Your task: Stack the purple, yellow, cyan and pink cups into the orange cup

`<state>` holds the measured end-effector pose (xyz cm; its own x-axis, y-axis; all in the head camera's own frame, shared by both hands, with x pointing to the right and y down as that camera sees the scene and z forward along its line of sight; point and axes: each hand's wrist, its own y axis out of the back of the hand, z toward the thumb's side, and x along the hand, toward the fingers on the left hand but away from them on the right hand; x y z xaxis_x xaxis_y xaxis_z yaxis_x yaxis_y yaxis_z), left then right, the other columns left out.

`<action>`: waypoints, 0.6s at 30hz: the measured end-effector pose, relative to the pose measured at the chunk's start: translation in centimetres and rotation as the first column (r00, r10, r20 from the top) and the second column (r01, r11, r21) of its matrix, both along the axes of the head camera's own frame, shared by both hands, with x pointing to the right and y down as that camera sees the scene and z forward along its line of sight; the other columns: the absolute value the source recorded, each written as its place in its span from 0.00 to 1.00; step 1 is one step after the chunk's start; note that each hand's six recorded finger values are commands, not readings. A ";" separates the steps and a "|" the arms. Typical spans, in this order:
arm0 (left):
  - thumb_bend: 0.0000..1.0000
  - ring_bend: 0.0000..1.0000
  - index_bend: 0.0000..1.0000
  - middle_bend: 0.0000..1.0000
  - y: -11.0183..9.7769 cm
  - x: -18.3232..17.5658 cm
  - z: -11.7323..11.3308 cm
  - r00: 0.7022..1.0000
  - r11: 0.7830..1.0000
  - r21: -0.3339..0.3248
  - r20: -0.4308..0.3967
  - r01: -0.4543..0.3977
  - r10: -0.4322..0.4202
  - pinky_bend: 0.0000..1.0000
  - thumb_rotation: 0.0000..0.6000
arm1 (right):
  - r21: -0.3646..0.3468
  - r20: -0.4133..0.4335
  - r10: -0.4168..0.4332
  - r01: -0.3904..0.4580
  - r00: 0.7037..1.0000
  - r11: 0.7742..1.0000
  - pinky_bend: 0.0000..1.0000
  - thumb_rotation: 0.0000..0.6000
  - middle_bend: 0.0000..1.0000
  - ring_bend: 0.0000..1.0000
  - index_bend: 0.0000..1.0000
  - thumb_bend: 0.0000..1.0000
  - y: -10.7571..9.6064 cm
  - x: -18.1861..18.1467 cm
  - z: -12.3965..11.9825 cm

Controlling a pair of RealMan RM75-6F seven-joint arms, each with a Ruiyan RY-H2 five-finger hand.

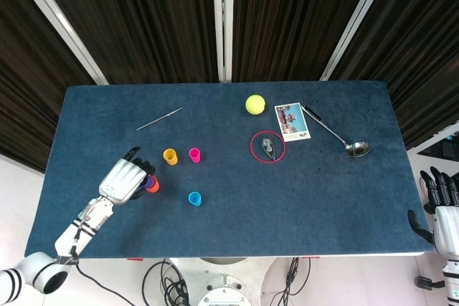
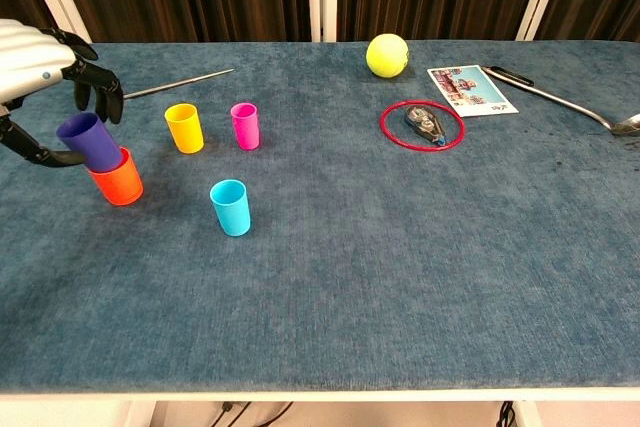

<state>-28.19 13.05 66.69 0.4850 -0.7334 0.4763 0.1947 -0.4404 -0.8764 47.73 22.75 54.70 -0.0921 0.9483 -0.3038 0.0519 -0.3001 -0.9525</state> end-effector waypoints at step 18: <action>0.21 0.34 0.33 0.33 -5.5 2.3 -1.6 0.985 0.991 0.050 -0.130 0.124 -0.116 0.16 1.00 | 0.014 0.007 -0.015 0.015 1.000 1.000 0.00 1.00 0.00 0.00 0.00 0.31 -0.2 -0.5 -0.4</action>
<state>-25.85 7.59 65.14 0.4455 -0.8144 0.3718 0.0294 -0.4018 -0.9153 47.23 22.54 54.34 -0.0761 0.9538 -0.2908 0.0547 -0.2872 -0.9563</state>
